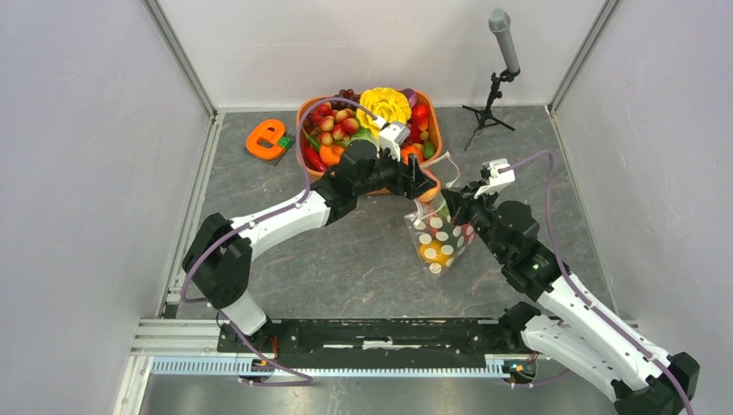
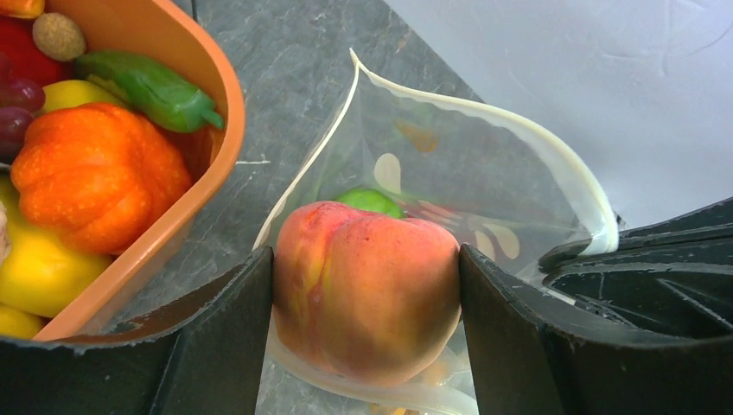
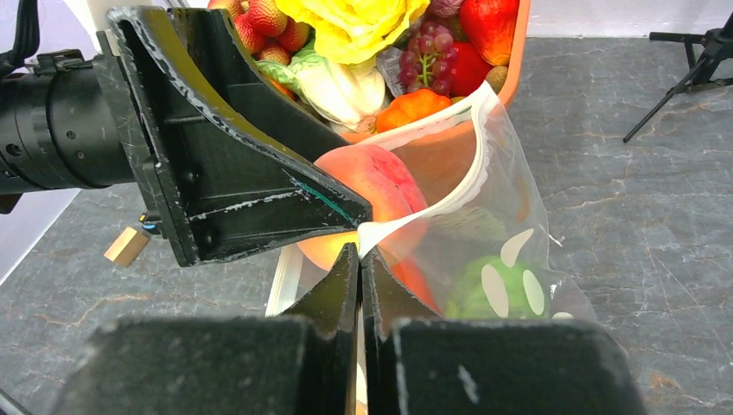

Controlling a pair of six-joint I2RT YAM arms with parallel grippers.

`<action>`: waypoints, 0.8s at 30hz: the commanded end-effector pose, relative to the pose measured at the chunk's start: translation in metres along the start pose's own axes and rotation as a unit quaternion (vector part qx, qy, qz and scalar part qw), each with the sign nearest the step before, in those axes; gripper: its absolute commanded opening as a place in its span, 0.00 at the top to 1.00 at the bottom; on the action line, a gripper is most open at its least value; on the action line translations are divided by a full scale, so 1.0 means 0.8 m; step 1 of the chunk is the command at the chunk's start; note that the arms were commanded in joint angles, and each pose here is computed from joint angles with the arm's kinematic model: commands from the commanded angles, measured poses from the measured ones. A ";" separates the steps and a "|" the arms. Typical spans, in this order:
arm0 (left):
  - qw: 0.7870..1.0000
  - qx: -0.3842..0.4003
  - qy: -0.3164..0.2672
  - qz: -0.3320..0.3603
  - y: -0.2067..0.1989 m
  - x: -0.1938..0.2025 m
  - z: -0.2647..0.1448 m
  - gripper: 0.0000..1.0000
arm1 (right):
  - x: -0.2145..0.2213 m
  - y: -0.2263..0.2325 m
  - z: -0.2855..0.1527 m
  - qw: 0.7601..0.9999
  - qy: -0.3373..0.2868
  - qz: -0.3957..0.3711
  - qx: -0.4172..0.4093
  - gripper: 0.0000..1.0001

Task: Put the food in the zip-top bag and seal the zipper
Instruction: Place the fake fruit in the zipper food storage bag.

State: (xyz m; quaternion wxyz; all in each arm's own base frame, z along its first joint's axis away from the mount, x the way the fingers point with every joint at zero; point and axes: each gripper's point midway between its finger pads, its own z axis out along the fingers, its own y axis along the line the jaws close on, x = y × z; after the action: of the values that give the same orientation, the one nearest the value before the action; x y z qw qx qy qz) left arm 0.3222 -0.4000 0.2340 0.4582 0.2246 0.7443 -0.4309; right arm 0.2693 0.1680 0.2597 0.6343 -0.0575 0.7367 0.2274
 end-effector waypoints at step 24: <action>0.982 -0.090 -0.081 0.142 0.003 -0.099 -0.078 0.00 | -0.018 -0.010 -0.002 0.999 -0.036 -0.001 0.022 0.98</action>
State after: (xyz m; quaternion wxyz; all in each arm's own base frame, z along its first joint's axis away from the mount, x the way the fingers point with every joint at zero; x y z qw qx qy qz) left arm 0.3192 -0.3739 0.2888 0.5231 0.2668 0.7152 -0.3791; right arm 0.2728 0.1657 0.2531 0.6315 -0.0540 0.7432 0.2147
